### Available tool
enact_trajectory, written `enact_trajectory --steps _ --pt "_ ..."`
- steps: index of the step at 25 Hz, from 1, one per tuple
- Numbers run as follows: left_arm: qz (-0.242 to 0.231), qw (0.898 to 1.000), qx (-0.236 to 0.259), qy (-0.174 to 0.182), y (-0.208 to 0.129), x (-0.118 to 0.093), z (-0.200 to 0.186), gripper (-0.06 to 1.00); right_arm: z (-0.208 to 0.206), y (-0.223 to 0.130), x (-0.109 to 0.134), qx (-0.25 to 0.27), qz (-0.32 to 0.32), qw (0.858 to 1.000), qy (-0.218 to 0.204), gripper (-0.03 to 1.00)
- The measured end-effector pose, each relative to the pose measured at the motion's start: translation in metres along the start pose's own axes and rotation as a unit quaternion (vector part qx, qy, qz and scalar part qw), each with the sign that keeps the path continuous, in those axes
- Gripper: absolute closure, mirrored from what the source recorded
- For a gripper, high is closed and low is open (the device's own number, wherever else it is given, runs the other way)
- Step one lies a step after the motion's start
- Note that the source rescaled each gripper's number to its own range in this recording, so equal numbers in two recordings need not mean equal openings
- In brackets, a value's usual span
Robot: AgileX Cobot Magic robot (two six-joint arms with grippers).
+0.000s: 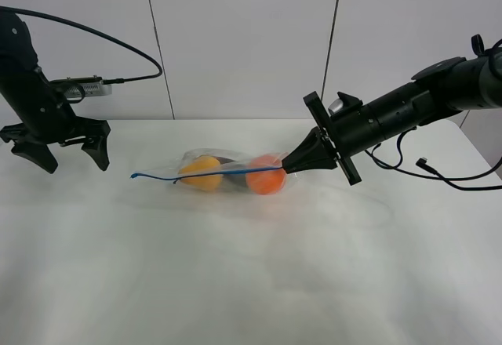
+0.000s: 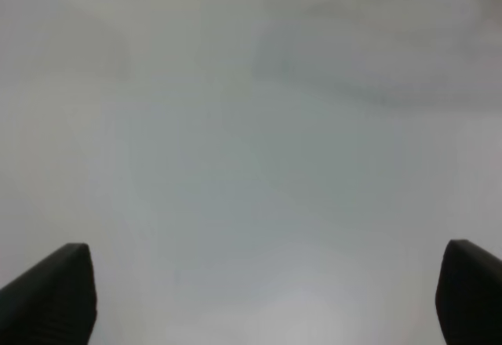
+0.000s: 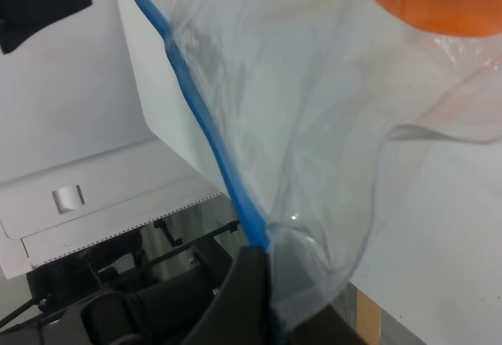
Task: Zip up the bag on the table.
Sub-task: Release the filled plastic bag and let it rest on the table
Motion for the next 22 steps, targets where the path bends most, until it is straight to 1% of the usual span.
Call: enact_trajectory --steps 6,9,11,13,16,19,22 --pt "0.002 0.999 0.05 0.008 -0.02 0.003 -0.002 -0.05 0.0 0.0 0.0 0.0 -0.005 1.0 0.0 0.97" --pt "0.002 0.998 0.054 0.009 -0.023 0.004 -0.006 -0.05 0.0 0.0 0.0 0.0 -0.006 1.0 0.0 0.97" --pt "0.002 0.999 0.053 0.009 -0.031 0.004 -0.011 -0.05 0.0 0.0 0.0 0.0 -0.006 1.0 0.0 0.97" --pt "0.002 0.998 0.055 0.009 -0.046 0.006 -0.018 -0.05 0.0 0.0 0.0 0.0 -0.006 1.0 0.0 0.97" --pt "0.001 0.998 0.061 0.008 -0.08 0.009 -0.03 -0.05 0.0 0.0 0.0 0.0 -0.008 1.0 0.0 0.97" --pt "-0.001 0.999 0.054 0.002 -0.117 0.012 -0.045 -0.05 0.0 0.0 0.0 0.0 -0.009 1.0 0.0 0.97" --pt "0.0 1.0 0.029 -0.003 -0.156 0.015 -0.062 -0.05 0.0 0.0 0.0 0.0 -0.011 1.0 0.0 0.97"
Point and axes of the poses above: a point on each arm's last joint axis where the gripper is mounted, z pointing out along that axis toward the gripper, x along the wrist's bending axis when the last joint is at zero, y = z × x, the point moved 10 cm from there along z, pointing out along that axis toward the gripper, and after that the axes turned 9 degrees about -z, right-handed, at the moved point
